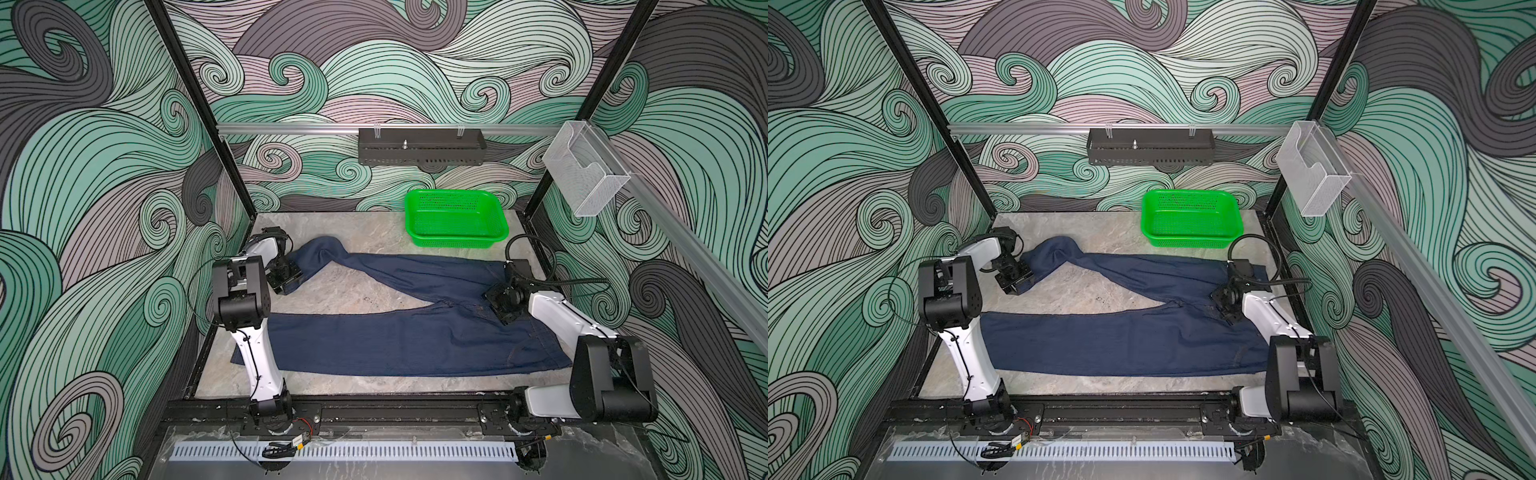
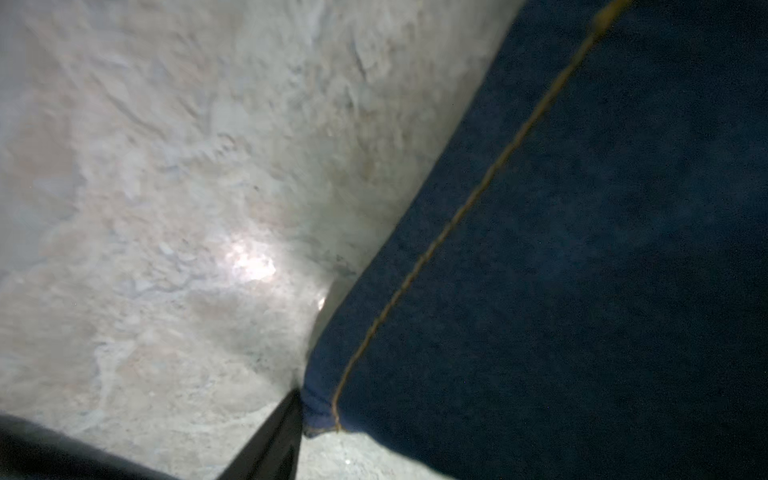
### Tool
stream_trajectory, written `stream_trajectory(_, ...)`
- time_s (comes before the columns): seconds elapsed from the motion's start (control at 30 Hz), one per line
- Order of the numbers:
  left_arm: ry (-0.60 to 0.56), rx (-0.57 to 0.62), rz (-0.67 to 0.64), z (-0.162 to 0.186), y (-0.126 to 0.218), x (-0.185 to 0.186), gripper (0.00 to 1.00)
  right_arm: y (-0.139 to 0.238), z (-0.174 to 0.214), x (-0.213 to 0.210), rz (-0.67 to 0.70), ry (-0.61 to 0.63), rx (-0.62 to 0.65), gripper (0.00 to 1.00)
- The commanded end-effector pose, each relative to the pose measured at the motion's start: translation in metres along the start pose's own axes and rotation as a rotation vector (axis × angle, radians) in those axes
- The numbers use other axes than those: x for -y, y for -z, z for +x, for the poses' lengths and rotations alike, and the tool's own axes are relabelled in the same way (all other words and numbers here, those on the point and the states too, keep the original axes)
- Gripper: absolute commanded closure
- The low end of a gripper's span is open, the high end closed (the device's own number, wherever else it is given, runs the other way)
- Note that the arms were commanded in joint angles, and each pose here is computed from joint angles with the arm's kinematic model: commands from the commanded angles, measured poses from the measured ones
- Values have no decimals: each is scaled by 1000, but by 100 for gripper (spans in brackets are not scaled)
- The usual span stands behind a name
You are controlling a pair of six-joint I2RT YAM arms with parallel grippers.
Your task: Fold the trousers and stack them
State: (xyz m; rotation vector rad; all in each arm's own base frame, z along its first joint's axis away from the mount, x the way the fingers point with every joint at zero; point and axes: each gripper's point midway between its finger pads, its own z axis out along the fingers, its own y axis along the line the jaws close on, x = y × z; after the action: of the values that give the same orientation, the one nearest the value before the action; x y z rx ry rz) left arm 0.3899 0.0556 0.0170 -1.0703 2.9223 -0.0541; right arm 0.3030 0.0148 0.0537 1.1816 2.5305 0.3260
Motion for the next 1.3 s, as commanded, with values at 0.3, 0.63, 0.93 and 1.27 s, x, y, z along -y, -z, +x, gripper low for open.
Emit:
stream_trajectory(0.3, -22, -39, -77, -6, -11, -2, 78, 0, -3, -4, -5, 2, 7, 34)
stream_trajectory(0.63, -81, 125, -36, -40, 87, 6, 100, 1, -16, -8, -3, -7, 18, 34)
stream_trajectory(0.93, -118, 135, -40, -53, 118, -9, 100, -10, -26, -14, 28, -12, 12, 34)
stream_trajectory(1.27, -51, 113, -92, -68, 105, -45, 100, -38, -34, 38, 189, -94, -37, 34)
